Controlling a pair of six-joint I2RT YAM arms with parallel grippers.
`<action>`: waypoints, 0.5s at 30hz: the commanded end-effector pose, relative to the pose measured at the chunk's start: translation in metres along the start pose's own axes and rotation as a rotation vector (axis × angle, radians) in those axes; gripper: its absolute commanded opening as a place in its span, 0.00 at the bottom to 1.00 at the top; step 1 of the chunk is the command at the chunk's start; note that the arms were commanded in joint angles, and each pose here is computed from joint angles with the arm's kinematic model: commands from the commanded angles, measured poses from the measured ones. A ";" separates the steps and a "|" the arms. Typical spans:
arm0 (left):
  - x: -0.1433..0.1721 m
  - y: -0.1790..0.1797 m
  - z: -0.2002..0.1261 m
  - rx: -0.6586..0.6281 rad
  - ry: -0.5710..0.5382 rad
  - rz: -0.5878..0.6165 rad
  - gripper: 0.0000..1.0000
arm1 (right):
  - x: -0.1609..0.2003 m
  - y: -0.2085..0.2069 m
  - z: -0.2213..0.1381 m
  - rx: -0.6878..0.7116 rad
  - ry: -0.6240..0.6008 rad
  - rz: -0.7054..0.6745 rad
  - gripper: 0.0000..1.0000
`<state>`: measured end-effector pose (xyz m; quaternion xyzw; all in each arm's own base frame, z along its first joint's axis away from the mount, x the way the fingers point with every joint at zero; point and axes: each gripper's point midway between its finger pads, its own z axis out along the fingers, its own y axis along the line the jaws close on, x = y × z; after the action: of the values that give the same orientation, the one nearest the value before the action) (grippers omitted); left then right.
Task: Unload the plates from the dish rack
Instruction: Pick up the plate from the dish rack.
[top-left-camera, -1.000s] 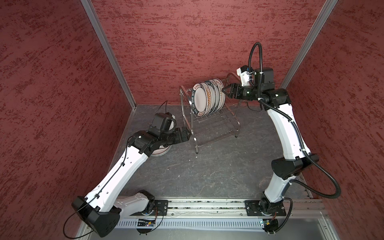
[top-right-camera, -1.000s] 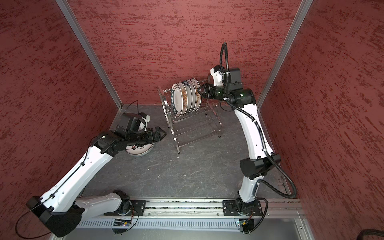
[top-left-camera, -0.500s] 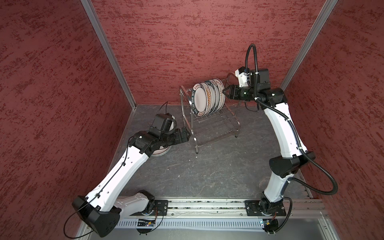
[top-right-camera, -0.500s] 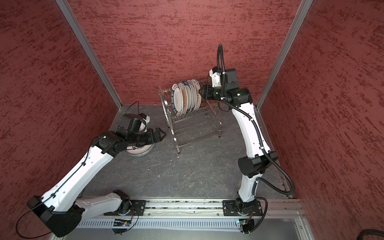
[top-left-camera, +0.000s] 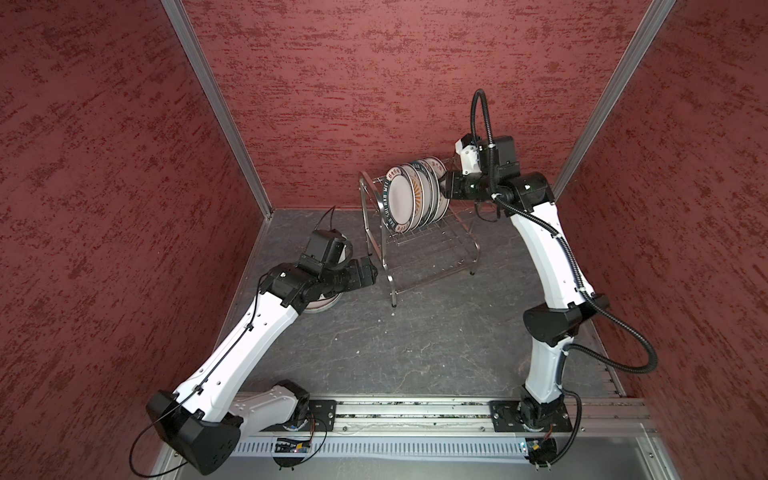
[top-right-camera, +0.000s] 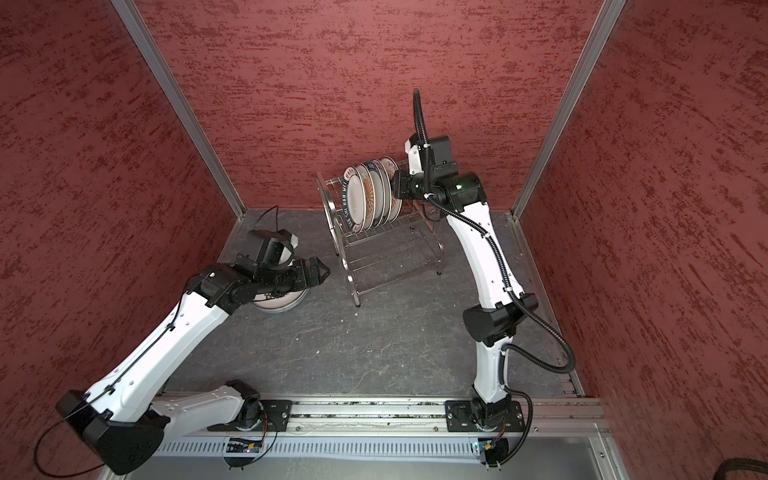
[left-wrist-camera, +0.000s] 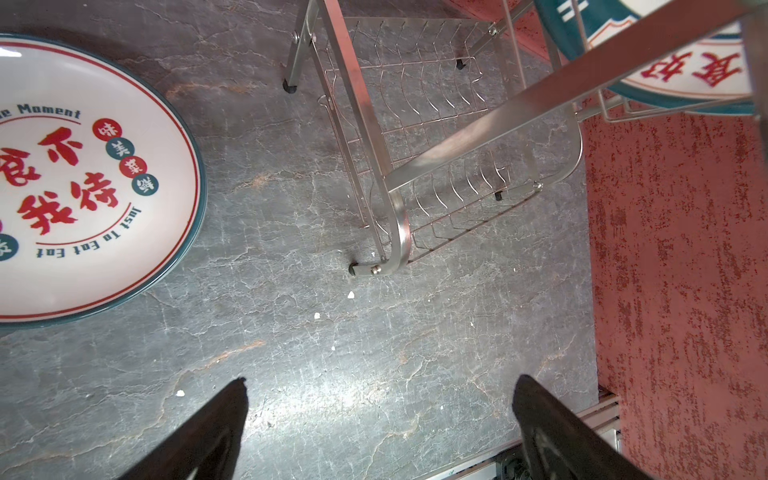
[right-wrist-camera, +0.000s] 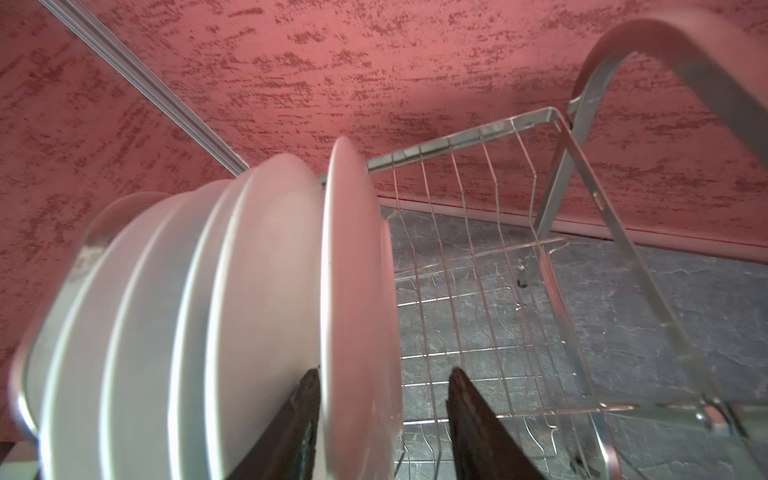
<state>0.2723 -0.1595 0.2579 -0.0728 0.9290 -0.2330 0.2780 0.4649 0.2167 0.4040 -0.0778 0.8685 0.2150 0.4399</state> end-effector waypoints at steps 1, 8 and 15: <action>-0.001 0.006 -0.004 -0.013 -0.020 0.003 1.00 | 0.002 -0.001 0.002 0.058 -0.001 -0.033 0.48; 0.002 0.012 0.002 -0.031 -0.009 -0.004 1.00 | 0.007 0.011 0.011 0.052 0.004 -0.042 0.44; 0.005 0.018 0.006 -0.045 -0.001 -0.008 0.99 | 0.015 0.013 0.021 0.069 0.025 -0.046 0.38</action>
<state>0.2696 -0.1532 0.2421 -0.0808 0.9350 -0.2214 0.2651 0.4661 0.2347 0.3855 -0.0830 0.8787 0.1843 0.4325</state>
